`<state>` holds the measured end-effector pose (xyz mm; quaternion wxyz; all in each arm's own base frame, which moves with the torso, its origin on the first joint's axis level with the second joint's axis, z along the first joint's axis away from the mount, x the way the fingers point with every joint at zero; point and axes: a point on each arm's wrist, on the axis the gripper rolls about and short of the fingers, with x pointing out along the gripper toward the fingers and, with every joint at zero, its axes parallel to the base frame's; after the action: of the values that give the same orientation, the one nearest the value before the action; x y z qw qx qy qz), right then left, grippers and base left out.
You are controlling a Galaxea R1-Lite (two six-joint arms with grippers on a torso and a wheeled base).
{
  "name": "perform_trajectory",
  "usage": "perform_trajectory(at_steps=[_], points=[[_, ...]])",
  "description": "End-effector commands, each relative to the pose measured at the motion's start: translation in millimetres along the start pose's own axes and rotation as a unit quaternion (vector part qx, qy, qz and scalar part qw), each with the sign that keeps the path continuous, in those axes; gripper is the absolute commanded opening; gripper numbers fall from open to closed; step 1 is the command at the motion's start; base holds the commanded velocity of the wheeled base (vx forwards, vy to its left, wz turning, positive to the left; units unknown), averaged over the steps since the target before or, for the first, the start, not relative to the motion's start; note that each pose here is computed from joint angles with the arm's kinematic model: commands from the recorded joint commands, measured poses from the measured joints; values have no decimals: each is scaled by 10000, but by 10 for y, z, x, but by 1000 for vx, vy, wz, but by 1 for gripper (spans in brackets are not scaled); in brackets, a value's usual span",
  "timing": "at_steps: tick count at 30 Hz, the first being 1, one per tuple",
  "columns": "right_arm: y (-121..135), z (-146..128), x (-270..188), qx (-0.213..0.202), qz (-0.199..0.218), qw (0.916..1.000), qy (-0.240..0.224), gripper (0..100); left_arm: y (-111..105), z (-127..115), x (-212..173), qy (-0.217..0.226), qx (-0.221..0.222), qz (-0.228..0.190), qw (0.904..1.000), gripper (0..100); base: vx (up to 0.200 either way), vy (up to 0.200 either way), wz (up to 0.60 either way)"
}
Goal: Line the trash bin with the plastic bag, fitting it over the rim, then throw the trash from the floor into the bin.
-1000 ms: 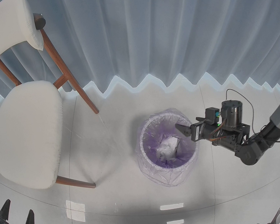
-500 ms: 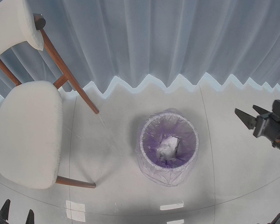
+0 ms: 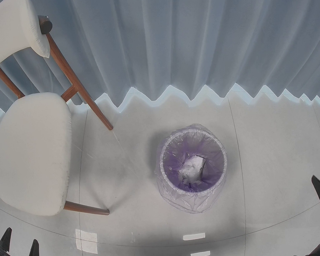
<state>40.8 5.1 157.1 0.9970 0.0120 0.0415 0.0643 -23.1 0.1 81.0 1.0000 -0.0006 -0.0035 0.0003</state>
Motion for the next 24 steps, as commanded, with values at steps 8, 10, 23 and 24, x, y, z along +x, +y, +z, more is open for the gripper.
perform_trajectory(at_steps=[8,10,23,24], points=[[18,-863,-568,1,-431,9981,-433,100,0,-52,3,20,-1,-3,10000,100,0,0,0],[18,-861,-568,-31,-424,9981,-439,100,0,-52,3,20,-1,-3,10000,100,0,0,0],[22,-863,-568,-202,-363,9982,-424,100,0,-50,3,12,-9,-3,10000,100,0,0,0],[20,-863,-568,-177,-400,9981,-425,100,0,-50,3,12,-17,-3,10000,100,0,0,0]])
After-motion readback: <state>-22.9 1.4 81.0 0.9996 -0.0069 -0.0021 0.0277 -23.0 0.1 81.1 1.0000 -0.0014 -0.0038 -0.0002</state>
